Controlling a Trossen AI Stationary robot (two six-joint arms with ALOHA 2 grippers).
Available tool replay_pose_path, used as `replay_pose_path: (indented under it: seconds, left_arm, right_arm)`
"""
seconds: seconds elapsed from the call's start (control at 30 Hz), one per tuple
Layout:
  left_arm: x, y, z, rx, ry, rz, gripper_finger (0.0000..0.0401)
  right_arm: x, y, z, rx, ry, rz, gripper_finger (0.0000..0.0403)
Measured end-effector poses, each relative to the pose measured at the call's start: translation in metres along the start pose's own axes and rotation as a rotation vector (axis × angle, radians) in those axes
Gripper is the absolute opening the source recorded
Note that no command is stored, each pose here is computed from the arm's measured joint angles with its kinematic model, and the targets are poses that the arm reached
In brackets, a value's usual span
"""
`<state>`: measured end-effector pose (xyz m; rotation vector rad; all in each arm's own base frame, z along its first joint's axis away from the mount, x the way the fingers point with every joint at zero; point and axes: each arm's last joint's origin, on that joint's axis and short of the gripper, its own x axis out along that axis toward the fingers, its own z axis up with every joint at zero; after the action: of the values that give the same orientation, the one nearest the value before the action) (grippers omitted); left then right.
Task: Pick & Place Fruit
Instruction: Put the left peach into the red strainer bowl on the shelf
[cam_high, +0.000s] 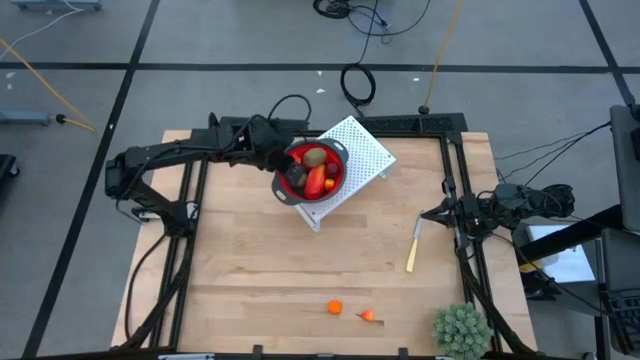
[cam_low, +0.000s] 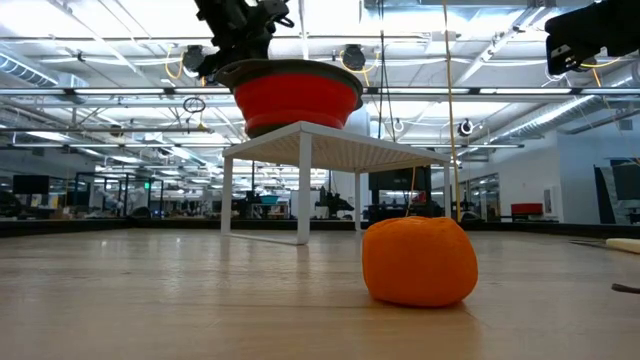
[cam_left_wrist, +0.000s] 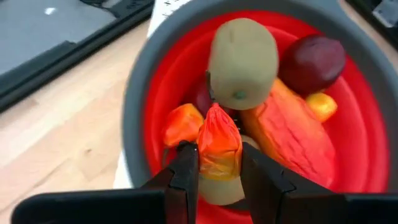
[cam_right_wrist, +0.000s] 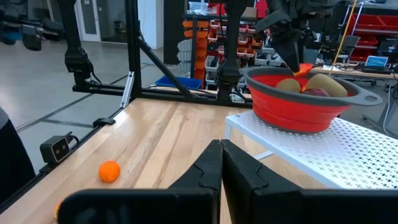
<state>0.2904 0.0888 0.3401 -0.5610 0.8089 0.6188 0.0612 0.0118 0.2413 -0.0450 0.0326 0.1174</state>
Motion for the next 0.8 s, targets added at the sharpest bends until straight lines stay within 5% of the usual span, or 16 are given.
replay_pose_path:
  seconds: [0.8]
  left_arm:
    - [0.0036, -0.0012, 0.0014, 0.000, 0.006, -0.027, 0.0095]
  right_arm:
    - [0.0000, 0.0001, 0.0000, -0.004, 0.000, 0.003, 0.0000]
